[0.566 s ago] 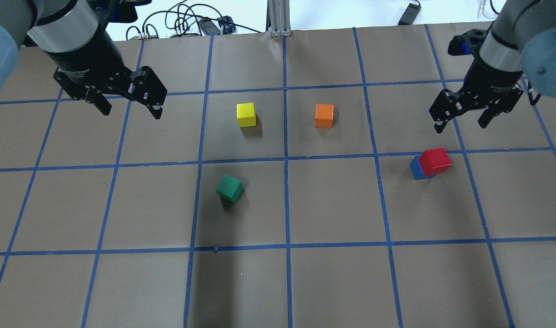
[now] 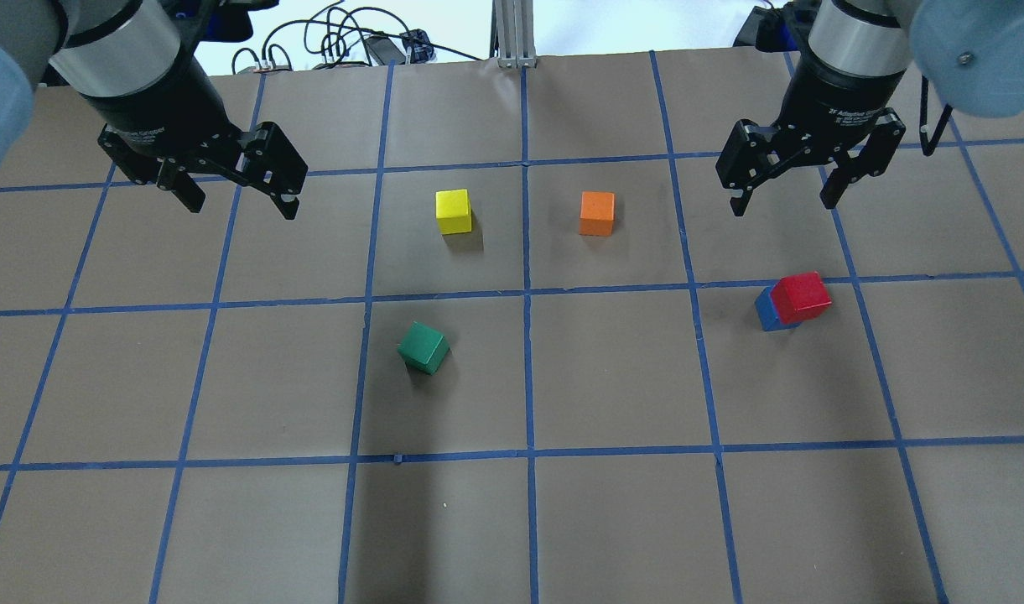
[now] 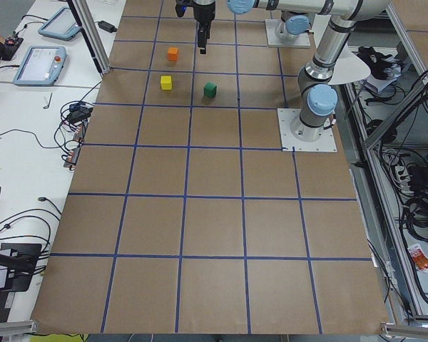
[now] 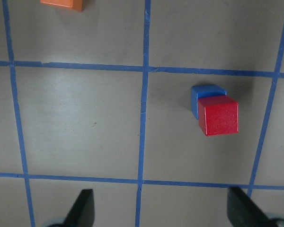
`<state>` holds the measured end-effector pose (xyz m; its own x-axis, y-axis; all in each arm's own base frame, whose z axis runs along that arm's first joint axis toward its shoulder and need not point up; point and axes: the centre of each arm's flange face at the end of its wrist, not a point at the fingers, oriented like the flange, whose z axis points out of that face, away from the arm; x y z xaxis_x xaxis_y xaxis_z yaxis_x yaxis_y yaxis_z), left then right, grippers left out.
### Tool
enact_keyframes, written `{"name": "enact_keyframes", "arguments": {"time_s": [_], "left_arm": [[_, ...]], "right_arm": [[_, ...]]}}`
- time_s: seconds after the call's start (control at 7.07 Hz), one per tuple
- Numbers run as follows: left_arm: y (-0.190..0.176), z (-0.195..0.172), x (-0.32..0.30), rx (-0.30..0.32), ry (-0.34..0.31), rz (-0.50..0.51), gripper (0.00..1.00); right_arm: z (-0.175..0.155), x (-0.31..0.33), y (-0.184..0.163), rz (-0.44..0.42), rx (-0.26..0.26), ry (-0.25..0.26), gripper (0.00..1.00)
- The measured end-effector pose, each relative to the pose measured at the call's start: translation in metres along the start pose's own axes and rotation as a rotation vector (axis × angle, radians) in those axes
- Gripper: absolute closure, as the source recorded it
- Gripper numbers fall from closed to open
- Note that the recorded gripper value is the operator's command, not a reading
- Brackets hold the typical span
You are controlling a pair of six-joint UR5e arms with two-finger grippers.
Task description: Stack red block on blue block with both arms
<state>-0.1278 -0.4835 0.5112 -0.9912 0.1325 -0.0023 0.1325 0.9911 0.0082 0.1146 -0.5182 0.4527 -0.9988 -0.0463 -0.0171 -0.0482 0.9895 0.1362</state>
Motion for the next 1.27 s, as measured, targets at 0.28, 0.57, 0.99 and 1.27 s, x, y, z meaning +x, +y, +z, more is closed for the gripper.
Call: {"name": "enact_keyframes", "arguments": {"time_s": [0.28, 0.57, 0.99, 1.27], "left_arm": [[0.0, 0.0, 0.0, 0.0, 0.0, 0.0, 0.0], [0.0, 0.0, 0.0, -0.001, 0.0, 0.0, 0.0], [0.0, 0.001, -0.001, -0.001, 0.001, -0.002, 0.0], [0.0, 0.0, -0.003, 0.001, 0.0, -0.004, 0.0]], "right_arm": [[-0.003, -0.022, 0.012, 0.004, 0.008, 0.01, 0.0], [-0.007, -0.028, 0.032, 0.031, 0.029, 0.012, 0.0], [-0.014, -0.027, 0.047, 0.042, 0.054, 0.013, 0.0], [-0.014, -0.024, 0.048, 0.054, 0.052, 0.012, 0.0]]}}
